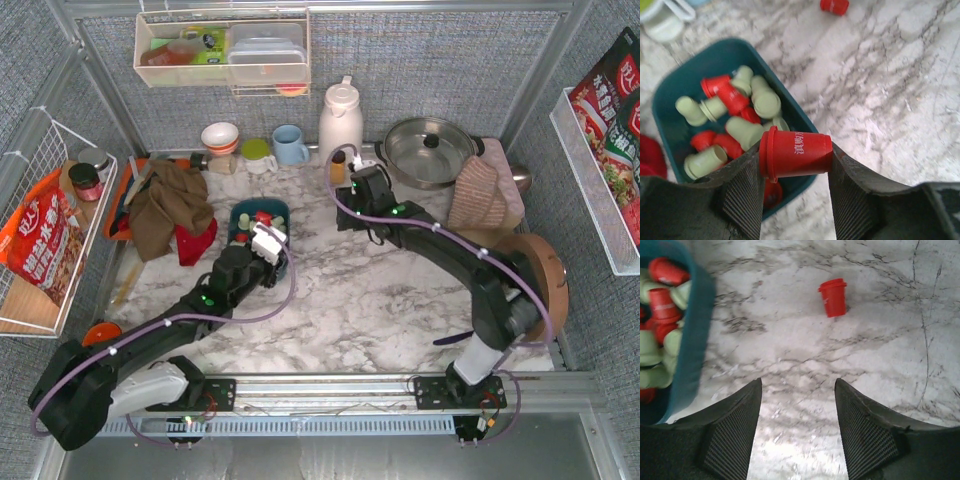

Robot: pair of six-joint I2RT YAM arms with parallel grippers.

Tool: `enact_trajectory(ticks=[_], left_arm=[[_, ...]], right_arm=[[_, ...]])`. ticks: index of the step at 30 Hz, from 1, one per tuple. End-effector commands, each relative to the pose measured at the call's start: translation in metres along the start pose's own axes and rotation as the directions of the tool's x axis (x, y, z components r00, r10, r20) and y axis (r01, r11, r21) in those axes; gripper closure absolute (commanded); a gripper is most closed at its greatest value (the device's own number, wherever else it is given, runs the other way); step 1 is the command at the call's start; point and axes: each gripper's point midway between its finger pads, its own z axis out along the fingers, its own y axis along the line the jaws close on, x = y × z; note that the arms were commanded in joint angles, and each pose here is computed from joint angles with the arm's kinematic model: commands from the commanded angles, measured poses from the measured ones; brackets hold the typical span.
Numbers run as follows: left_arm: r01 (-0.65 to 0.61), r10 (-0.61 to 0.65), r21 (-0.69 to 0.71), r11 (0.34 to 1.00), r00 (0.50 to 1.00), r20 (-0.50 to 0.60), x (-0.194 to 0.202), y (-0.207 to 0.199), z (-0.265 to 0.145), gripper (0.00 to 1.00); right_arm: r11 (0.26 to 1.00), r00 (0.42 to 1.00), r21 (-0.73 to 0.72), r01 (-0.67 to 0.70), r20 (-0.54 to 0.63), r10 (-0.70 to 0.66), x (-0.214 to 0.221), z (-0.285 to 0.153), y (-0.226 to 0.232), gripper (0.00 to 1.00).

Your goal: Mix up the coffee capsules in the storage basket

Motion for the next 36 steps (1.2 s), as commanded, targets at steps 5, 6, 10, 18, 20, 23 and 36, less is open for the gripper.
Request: enact_trajectory(ticks=[5, 6, 10, 18, 20, 23, 36], left_arm=[[0.183, -0.183, -0.009, 0.983, 0.979, -0.089, 0.031, -0.009, -0.017, 0.49], [0.186, -0.186, -0.007, 0.982, 0.978, -0.095, 0.033, -0.01, -0.016, 0.48], [0.212, -0.211, -0.008, 0.977, 0.972, -0.107, 0.037, -0.011, -0.009, 0.4], [0.279, -0.284, -0.057, 0.959, 0.954, -0.098, 0.041, 0.001, 0.006, 0.2], [0.283, -0.288, -0.064, 0.957, 0.954, -0.08, 0.032, 0.005, 0.007, 0.18], [0.265, -0.271, -0.092, 0.96, 0.961, -0.053, 0.02, 0.014, 0.006, 0.18], [0.3, -0.3, 0.0, 0.954, 0.952, -0.068, -0.005, 0.001, -0.025, 0.09]], right_arm=[[0.992, 0.993, 0.124, -0.037, -0.108, 0.05, 0.005, 0.075, -0.043, 0.35], [0.991, 0.992, 0.127, -0.041, -0.111, 0.055, 0.003, 0.084, -0.047, 0.35], [0.995, 0.985, 0.095, -0.038, -0.162, 0.053, 0.006, 0.12, -0.055, 0.32], [0.999, 0.977, -0.002, 0.032, -0.209, -0.032, 0.005, 0.149, -0.053, 0.3], [0.999, 0.975, -0.017, 0.051, -0.215, -0.054, 0.007, 0.151, -0.052, 0.3], [0.997, 0.971, -0.036, 0.07, -0.228, -0.077, 0.01, 0.152, -0.051, 0.31], [0.996, 0.967, -0.049, 0.072, -0.241, -0.082, 0.012, 0.135, -0.05, 0.31]])
